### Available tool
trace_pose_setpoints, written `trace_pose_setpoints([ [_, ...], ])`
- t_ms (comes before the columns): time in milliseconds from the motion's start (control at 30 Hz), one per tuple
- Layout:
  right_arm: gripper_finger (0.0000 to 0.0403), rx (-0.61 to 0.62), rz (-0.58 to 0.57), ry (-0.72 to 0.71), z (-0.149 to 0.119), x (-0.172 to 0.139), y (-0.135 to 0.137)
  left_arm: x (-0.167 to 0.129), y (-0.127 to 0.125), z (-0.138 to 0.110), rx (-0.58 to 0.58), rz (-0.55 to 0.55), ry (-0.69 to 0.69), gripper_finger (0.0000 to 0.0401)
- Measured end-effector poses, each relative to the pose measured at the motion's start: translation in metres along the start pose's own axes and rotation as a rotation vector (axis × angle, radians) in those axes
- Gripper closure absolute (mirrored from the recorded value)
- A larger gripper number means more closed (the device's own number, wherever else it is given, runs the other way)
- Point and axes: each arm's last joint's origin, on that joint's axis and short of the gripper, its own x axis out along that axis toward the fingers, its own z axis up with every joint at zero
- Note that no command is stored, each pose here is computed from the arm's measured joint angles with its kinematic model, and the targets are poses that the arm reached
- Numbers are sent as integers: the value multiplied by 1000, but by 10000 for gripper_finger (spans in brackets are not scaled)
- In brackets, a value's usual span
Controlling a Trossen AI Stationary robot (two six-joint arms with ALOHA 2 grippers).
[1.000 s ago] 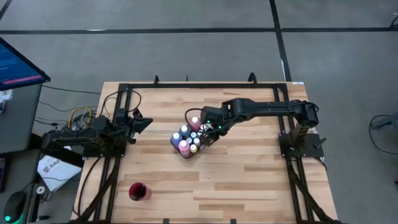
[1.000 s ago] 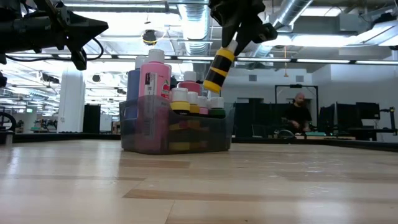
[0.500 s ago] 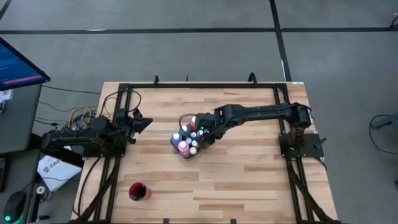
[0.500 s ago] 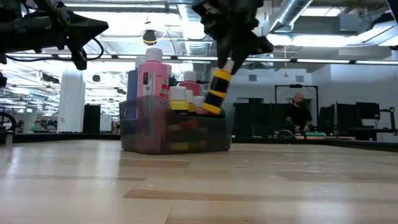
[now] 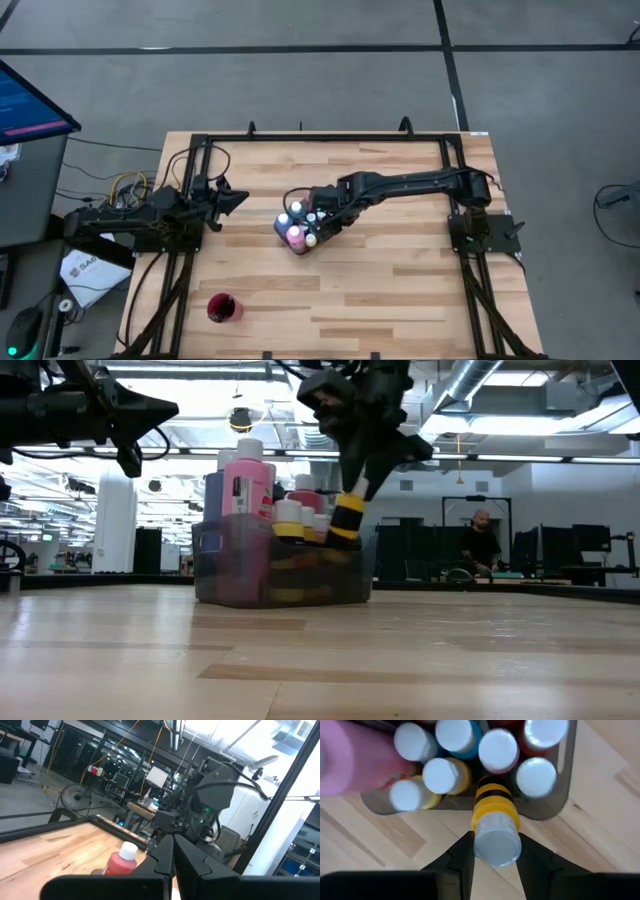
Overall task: Pick & Place Paint Supplies
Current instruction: Put the small yellow paint bottle into the black bin, then return to Home Position
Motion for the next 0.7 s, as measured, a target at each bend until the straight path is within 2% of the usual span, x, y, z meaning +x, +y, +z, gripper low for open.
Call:
trace_pose_setpoints([
  [167, 283, -8, -12, 3, 2, 11, 2, 0, 0, 0, 0, 0, 3, 398],
  [400, 235, -10, -1, -5, 4, 16, 5, 1, 0, 0, 0, -1, 2, 398],
  [700, 210, -43, 12, -19, 6, 8, 3, 1, 0, 0, 0, -2, 0, 398],
])
